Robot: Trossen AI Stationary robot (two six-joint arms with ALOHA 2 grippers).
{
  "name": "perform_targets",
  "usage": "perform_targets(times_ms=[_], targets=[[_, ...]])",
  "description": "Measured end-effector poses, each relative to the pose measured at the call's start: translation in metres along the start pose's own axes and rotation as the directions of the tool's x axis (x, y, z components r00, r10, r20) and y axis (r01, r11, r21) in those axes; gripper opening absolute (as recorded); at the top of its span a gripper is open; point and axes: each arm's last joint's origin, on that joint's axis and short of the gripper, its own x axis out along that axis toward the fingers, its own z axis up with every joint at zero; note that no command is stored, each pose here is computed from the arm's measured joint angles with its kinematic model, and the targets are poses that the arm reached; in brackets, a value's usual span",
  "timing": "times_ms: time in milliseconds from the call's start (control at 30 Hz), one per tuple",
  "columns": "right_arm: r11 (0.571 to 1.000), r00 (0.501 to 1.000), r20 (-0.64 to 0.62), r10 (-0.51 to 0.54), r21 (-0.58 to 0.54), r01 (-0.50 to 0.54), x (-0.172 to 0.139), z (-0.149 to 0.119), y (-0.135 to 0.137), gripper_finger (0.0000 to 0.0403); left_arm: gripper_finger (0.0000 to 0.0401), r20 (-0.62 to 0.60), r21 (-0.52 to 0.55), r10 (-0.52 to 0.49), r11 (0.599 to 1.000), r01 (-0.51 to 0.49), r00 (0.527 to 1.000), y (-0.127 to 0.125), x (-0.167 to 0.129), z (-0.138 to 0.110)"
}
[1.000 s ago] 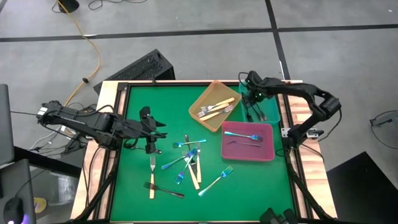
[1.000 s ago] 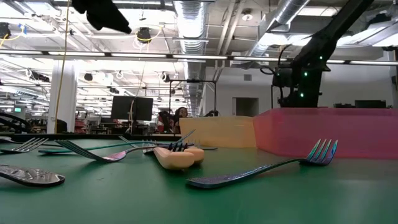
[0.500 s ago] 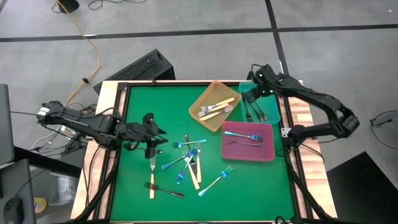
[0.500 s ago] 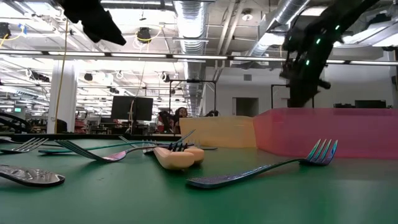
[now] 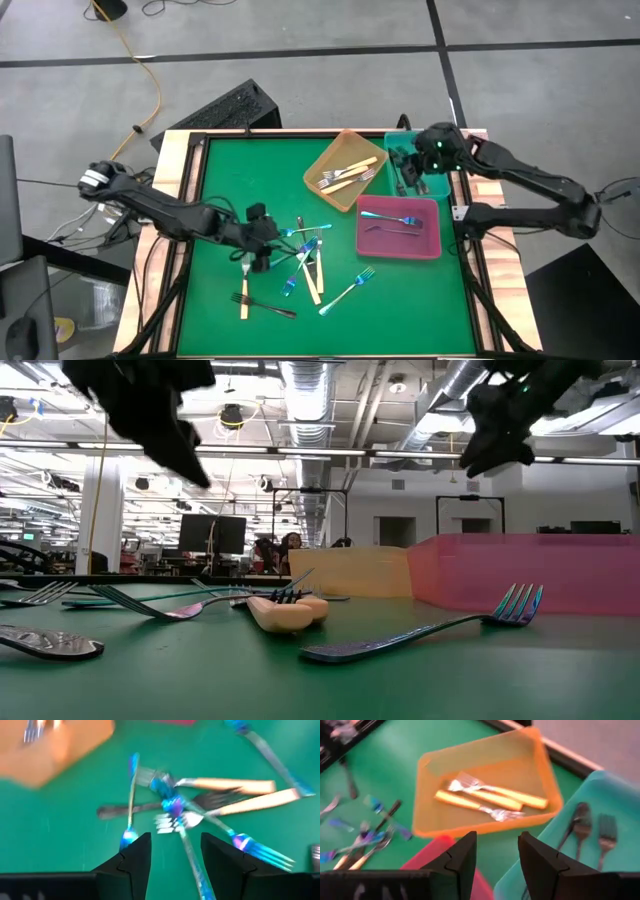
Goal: Sort silverware by color (type)
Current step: Put the blue fork into the pink bin
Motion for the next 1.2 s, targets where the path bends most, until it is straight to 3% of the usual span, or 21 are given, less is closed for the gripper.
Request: perform_targets(times_ms=[167, 533, 1000, 1200], targets=[[0.999, 0.999, -0.042, -0.016, -0.03, 0.015, -0.002, -0.011, 0.014, 0.0166, 0.0156, -0.104, -0.111, 0.045, 0.992, -0.057, 0.993, -0.004, 0.019, -0.006], [0.994, 0.993, -0.089, -0.073, -0.089, 0.065, 0.012, -0.018, 0.03, 0.0166, 0.0156, -0.11, -0.175, 0.021, 0.984, -0.04, 0.994, -0.02, 0.03, 0.011], [0.987, 0.972, -0.2, -0.124, -0.128, 0.099, 0.043, -0.023, 0.036, 0.0166, 0.0156, -0.244, -0.104, 0.069, 0.99, -0.097, 0.967, -0.031, 0.065, -0.002], [0.985, 0.967, -0.219, -0.133, -0.134, 0.105, 0.048, -0.024, 0.037, 0.0166, 0.0156, -0.245, -0.09, 0.073, 0.991, -0.098, 0.967, -0.028, 0.069, -0.001]])
